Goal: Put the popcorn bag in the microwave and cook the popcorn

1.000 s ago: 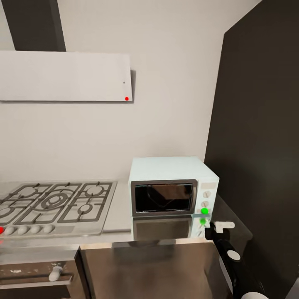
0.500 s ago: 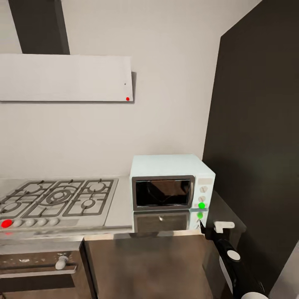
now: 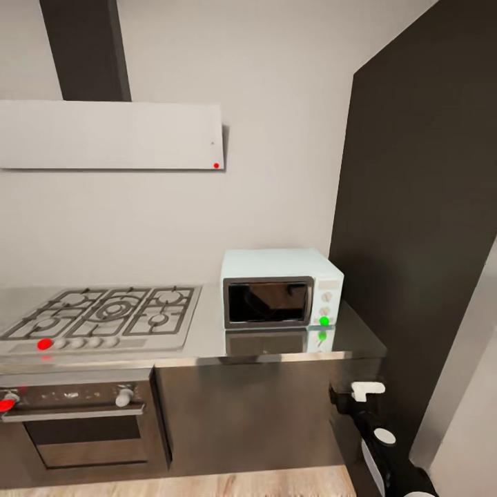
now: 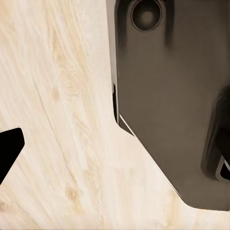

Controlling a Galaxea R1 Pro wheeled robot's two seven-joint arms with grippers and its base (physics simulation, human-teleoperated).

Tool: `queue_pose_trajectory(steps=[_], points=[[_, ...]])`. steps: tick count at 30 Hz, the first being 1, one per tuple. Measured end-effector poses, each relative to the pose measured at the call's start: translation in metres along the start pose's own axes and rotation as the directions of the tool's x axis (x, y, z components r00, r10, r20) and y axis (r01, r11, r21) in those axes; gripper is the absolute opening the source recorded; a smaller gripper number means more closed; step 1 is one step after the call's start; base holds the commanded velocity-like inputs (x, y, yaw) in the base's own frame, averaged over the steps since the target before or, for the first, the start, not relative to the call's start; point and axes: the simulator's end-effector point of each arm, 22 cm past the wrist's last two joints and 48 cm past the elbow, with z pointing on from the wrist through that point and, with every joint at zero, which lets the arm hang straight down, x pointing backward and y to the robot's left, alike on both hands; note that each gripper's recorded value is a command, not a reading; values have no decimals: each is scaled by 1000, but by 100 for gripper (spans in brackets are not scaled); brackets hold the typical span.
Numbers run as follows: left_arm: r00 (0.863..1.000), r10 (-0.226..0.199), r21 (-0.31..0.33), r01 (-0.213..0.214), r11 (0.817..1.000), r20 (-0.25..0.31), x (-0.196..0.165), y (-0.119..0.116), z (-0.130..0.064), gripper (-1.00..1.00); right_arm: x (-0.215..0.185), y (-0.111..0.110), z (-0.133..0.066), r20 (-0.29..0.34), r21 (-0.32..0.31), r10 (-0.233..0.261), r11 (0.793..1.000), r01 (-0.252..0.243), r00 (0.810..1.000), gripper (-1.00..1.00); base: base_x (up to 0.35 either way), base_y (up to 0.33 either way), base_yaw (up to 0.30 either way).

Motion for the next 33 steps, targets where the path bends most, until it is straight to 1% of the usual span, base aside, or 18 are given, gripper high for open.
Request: queue_pose_trajectory(steps=[1,2,3,5,7,8,10,13,15,17,18,25,26,28,29,30,31,33], points=[[1000,-2,-1,2,1000,1,0,1,0,100,21,5,-2,-42,-11,5,1000,-5,999,100,-299,115,0],[1000,-5,-1,5,1000,2,0,2,0,100,34,7,-4,-67,-17,6,1000,-7,998,100,-248,186,0],[1000,-20,-2,20,1000,2,0,4,0,100,58,7,-9,-99,-26,3,1000,-5,995,100,-219,213,0],[999,-45,-1,45,999,4,-1,6,0,100,80,10,-16,-125,-38,4,999,-9,992,100,-187,241,0],[996,-88,5,88,996,5,-1,7,0,100,108,9,-25,-171,-47,4,999,-12,985,100,-149,265,0],[995,-100,6,100,995,6,-1,7,0,100,120,8,-30,-194,-49,4,999,-13,981,100,-73,282,0],[994,-109,7,109,994,7,-1,8,0,100,141,10,-38,-239,-55,6,998,-20,971,100,-36,212,0],[994,-112,7,112,994,9,-2,8,0,100,182,22,-59,-331,-75,13,996,-40,944,100,-8,49,0],[994,-113,9,112,994,12,-3,7,0,100,196,27,-67,-363,-81,17,995,-50,932,100,-2,11,0],[993,-113,9,113,994,14,-4,7,-1,100,202,29,-71,-376,-84,18,995,-54,927,100,0,2,0],[990,-106,40,103,994,97,-25,-16,-2,100,220,23,-86,-384,-85,16,995,-52,923,100,0,0,0],[989,-105,43,101,994,99,-26,-18,-2,100,223,24,-88,-391,-86,15,995,-53,920,100,0,0,0],[990,-105,43,101,994,99,-26,-18,-2,100,228,25,-91,-406,-85,14,995,-54,914,100,0,0,0],[989,-105,43,102,994,99,-26,-18,-2,100,243,20,-102,-438,-57,13,997,-42,899,100,0,0,0],[990,-105,43,101,994,99,-26,-18,-2,100,260,15,-115,-465,-39,10,999,-32,885,100,0,0,0],[989,-105,43,102,994,99,-26,-18,-2,100,282,11,-134,-501,-23,8,999,-23,866,100,0,0,0],[989,-105,43,102,994,99,-26,-18,-2,100,305,6,-157,-538,-8,6,1000,-12,843,100,0,0,0],[989,-106,43,102,994,99,-26,-18,-2,100,369,-2,-230,-639,12,-2,1000,12,769,100,0,0,0]])
